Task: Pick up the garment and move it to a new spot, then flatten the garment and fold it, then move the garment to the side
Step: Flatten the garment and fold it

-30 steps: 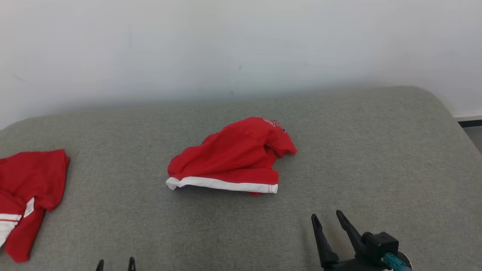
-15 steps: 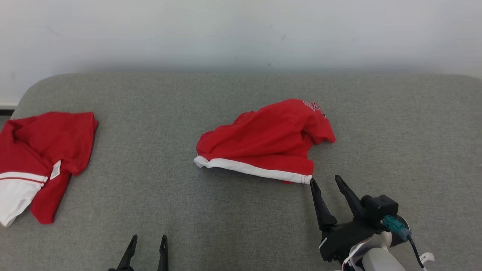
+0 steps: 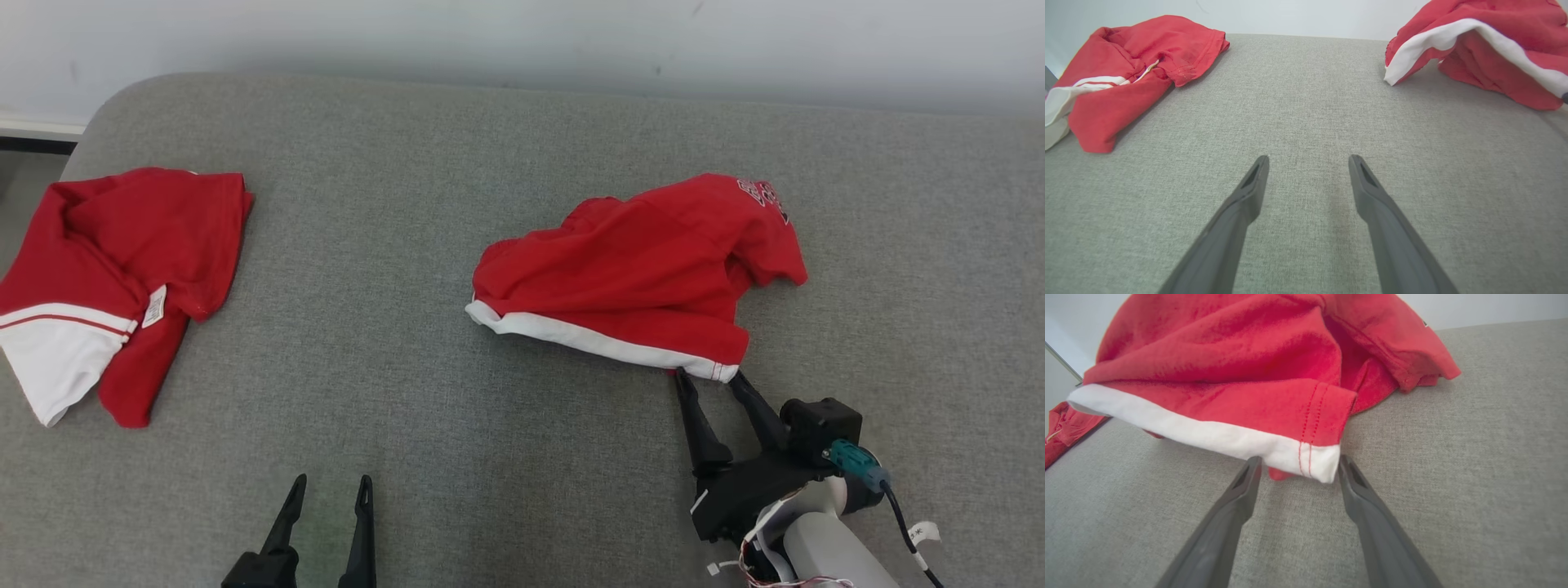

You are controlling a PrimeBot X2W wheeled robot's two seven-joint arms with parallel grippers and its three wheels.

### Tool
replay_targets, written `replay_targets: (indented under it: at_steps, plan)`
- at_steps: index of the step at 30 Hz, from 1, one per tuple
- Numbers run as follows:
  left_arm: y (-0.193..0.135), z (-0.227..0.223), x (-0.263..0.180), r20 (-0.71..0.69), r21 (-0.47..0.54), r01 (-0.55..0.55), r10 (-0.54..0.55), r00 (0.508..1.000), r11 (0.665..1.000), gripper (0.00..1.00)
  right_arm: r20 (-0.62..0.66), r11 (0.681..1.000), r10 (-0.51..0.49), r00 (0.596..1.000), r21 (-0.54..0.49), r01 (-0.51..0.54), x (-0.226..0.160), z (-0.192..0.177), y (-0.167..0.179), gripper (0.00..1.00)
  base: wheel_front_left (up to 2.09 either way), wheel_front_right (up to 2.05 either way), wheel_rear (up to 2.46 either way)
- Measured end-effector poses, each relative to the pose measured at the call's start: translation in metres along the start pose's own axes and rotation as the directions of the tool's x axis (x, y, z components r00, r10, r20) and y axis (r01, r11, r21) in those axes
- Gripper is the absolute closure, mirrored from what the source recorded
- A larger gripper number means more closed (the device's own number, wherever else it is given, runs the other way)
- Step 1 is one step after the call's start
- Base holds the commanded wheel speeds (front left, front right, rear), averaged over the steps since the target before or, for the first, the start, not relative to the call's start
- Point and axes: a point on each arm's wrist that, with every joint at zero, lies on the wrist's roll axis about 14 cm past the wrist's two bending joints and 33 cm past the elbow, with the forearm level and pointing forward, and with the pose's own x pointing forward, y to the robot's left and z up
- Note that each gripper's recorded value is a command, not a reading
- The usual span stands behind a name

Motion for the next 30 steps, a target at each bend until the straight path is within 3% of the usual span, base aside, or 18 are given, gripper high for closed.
replay_targets:
  at_steps: [1,2,3,4,13,18,30]
  plan:
    - [0.001,-0.001,0.0,-0.002,0.0,-0.003,0.003,1.0,1.0,0.0,0.0,1.0,0.003,1.0,0.001,-0.003,0.002,0.0,0.001,0.35,0.0,0.0,0.0]
    - [0.001,-0.001,0.001,-0.003,0.0,-0.005,0.005,1.0,1.0,0.0,0.002,1.0,0.005,1.0,0.005,-0.005,0.004,0.001,0.001,0.66,0.0,0.0,0.0]
    - [0.002,-0.001,0.002,-0.003,0.0,-0.006,0.006,1.0,1.0,0.0,0.004,1.0,0.007,1.0,0.007,-0.007,0.005,0.001,0.002,0.79,0.0,0.0,0.0]
    - [0.002,0.0,0.003,-0.001,0.001,-0.006,0.006,1.0,1.0,0.0,0.005,1.0,0.009,1.0,0.007,-0.009,0.006,0.001,0.002,1.0,0.0,0.0,0.0]
    - [0.0,-0.001,0.0,-0.002,-0.005,0.002,-0.002,1.0,1.0,0.0,0.083,0.999,-0.043,0.996,0.013,0.042,-0.008,0.025,-0.014,1.0,0.0,0.0,0.0]
    - [-0.009,-0.004,-0.003,-0.008,-0.011,0.035,-0.035,0.999,0.999,0.0,0.132,0.993,-0.118,0.984,-0.009,0.121,-0.037,0.042,-0.044,1.0,0.0,0.0,0.0]
    - [-0.054,0.01,-0.001,0.035,-0.016,0.184,-0.184,0.982,0.983,0.0,0.057,0.933,-0.355,0.933,-0.039,0.357,-0.135,0.01,-0.114,1.0,0.0,0.0,0.0]
